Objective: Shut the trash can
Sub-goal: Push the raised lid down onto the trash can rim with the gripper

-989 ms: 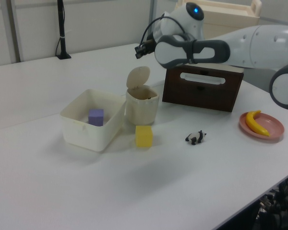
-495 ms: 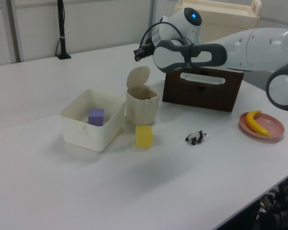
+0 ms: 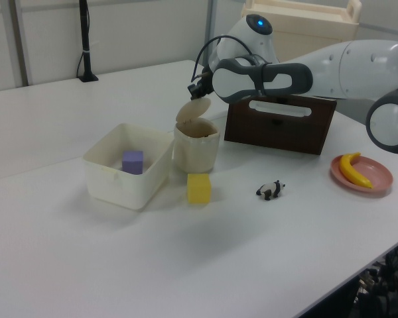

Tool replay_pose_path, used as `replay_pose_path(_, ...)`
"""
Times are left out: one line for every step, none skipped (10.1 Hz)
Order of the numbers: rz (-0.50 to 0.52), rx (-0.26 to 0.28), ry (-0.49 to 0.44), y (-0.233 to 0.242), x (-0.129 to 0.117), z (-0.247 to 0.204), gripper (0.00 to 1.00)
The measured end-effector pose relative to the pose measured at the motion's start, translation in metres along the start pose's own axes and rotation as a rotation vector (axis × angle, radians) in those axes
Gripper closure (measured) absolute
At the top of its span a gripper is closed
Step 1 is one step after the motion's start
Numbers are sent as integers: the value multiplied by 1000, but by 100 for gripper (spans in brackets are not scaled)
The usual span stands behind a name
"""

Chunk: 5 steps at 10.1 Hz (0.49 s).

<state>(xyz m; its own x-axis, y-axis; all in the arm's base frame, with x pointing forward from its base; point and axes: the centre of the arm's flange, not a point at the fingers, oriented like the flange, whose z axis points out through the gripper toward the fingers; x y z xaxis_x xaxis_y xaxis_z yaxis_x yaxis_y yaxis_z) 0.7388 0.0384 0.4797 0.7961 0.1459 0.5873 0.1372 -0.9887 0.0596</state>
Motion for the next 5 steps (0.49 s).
replay_pose_path(-1, 3, -53, -1, -5, 4, 99)
replay_pose_path(-3, 6, -103, -1, -11, 8, 99)
replay_pose_path(-6, 9, -150, -3, -16, 11, 99)
replay_pose_path(-8, 12, -185, -4, -21, 15, 99)
replay_pose_path(-13, 16, -210, -8, -26, 20, 99)
